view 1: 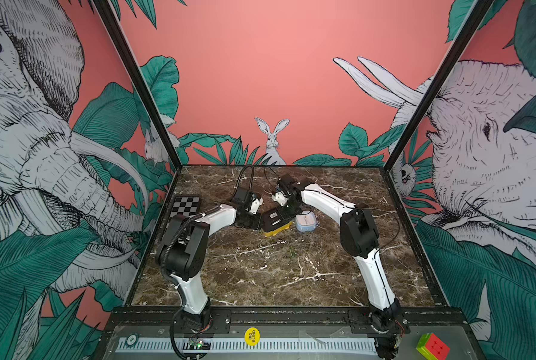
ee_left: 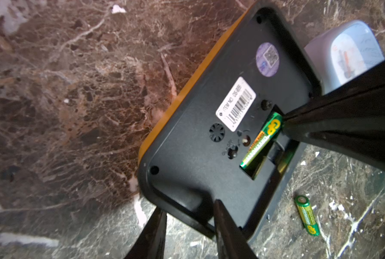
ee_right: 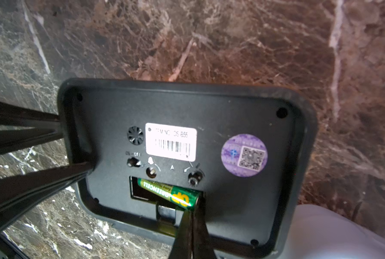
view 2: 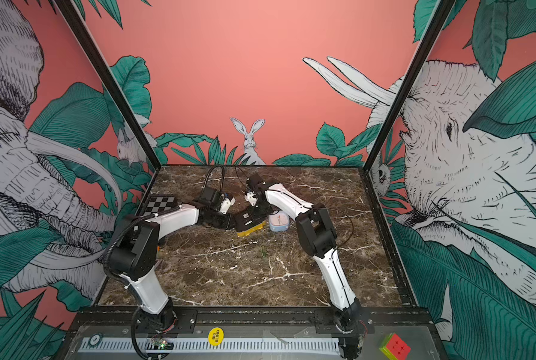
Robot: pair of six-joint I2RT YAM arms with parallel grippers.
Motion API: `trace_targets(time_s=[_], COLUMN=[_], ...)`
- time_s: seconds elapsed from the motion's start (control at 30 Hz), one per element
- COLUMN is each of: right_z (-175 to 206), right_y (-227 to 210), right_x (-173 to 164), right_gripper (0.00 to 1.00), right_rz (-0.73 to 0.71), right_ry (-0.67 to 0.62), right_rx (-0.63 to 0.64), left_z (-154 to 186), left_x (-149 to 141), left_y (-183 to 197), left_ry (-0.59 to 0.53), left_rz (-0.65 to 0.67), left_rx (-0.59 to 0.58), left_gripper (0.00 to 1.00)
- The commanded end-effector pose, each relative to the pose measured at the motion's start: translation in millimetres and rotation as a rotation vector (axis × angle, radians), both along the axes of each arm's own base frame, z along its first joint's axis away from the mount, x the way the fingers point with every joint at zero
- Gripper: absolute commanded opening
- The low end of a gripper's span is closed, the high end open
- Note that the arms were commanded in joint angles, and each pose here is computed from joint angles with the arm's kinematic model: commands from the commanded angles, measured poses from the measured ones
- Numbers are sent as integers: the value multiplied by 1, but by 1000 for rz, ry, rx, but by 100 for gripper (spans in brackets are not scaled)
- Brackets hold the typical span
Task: Insert the battery into the alarm
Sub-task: Install the battery in the alarm.
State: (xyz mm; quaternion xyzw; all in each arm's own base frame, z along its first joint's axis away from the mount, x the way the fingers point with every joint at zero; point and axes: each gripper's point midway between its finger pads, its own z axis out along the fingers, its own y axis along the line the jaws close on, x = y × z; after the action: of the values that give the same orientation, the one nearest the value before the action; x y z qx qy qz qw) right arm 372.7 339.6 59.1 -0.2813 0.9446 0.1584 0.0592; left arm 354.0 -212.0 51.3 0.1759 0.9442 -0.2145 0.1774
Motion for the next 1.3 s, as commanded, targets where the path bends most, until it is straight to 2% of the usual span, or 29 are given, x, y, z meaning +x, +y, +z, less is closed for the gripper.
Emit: trace_targets(time_s=[0.0,0.17,0.53,0.63,0.83,1.0,1.27], right_z=[-31,-23,-32,-26,-8,0,17], right_y=[27,42,33,34,16,6,8], right_x=[-36,-27,-22,-19,-1,5,13], right_gripper=[0,0,0,0,0,0,13], right_rz=[26,15,-15,-34,-93,-110,-116], right_ry=[143,92,55,21,-90,-123,-183], right_rx=[41,122,-12,7,-38,-53,-17], left_z=[-23,-25,-28,-28,-28,-30,-30], left_x=[-8,-9,-9,-9,-11,-13,-12], left_y=[10,9,7,9,13,16,17], left_ry=[54,59,68,68,63,66,67], left_rz=[25,22,19,23,33,38,45], left_rx=[43,36,31,38,57,70,73], left_gripper=[37,37,36,36,35,35,34])
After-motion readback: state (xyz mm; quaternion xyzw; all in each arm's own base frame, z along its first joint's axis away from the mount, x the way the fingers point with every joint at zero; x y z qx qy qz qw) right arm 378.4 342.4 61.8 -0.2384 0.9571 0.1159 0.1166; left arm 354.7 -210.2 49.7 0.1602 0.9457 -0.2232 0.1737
